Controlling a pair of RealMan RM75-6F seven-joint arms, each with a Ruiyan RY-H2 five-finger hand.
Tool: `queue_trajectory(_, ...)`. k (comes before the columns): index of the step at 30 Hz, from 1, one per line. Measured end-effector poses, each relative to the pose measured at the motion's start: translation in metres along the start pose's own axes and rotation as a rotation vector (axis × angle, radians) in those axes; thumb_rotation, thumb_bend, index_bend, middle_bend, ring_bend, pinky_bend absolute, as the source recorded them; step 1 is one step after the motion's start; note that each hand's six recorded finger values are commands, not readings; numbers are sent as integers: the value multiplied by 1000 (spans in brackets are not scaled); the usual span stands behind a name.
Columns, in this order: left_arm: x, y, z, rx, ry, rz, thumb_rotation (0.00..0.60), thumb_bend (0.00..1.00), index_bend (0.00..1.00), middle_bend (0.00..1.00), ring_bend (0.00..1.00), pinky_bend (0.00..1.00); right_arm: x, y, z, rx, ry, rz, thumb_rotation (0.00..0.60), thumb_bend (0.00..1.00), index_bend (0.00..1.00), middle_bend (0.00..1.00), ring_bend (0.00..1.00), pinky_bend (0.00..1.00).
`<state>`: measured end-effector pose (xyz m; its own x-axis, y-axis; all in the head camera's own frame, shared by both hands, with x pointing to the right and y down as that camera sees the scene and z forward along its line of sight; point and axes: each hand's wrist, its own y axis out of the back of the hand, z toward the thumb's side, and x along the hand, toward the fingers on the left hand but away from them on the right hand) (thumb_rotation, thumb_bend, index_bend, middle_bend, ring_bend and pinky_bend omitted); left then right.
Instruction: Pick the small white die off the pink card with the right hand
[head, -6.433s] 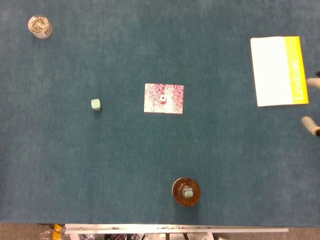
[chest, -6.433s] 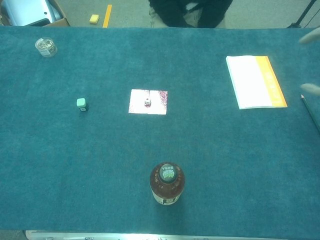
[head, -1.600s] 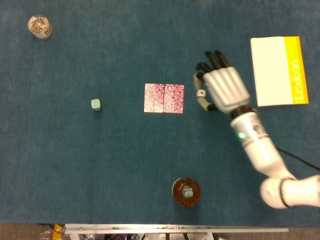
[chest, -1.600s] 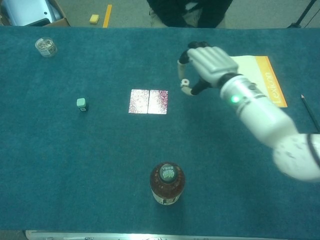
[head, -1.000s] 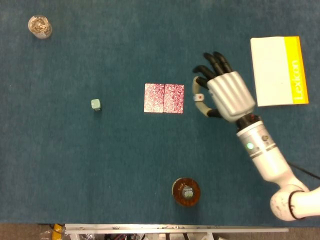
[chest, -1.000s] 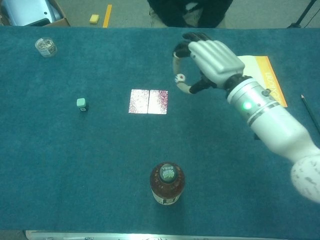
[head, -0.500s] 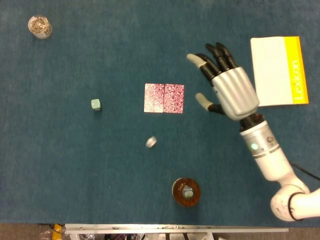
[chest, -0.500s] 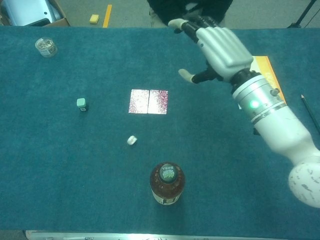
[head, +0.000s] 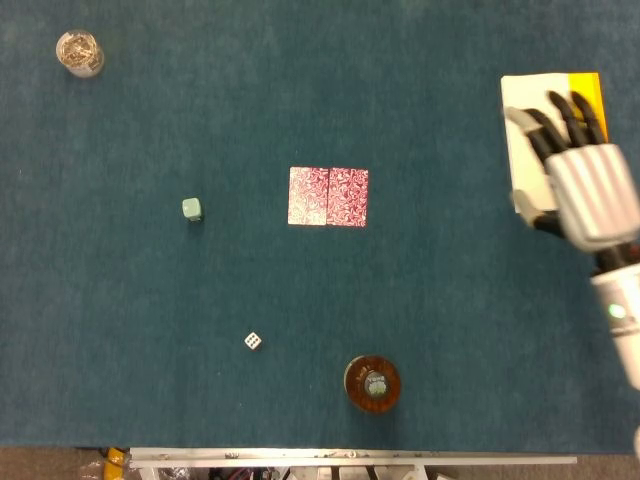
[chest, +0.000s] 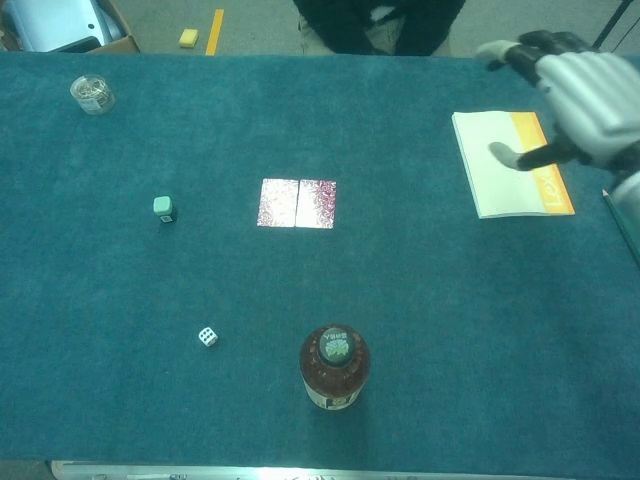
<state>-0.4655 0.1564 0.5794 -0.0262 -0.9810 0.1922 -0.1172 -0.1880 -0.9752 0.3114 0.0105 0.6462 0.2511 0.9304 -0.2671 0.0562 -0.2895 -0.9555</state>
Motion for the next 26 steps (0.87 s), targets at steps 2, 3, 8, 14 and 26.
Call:
queue_trajectory(2, 1, -1, 1, 2, -3, -3, 600, 444, 271, 186, 40, 48, 8, 3, -11, 10, -32, -1, 600, 261, 151, 213, 62, 7)
queue_trajectory(3, 2, -1, 2, 3, -4, -4, 600, 444, 271, 186, 40, 48, 11, 4, -15, 13, -44, 0, 600, 261, 153, 213, 62, 7)
queue_trajectory(8, 5, -3, 5, 7, -8, -12, 600, 444, 271, 187, 40, 48, 27, 9, -34, 25, -109, -2, 600, 261, 158, 213, 62, 7)
queue_trajectory(14, 8, -5, 11, 7, -20, -19, 600, 445, 271, 187, 40, 48, 54, 13, -54, 31, -187, -6, 600, 261, 163, 214, 62, 7)
queue_trajectory(26, 8, -11, 20, 2, -38, -28, 600, 445, 271, 187, 40, 48, 98, 24, -77, 6, -284, -47, 600, 261, 188, 216, 62, 7)
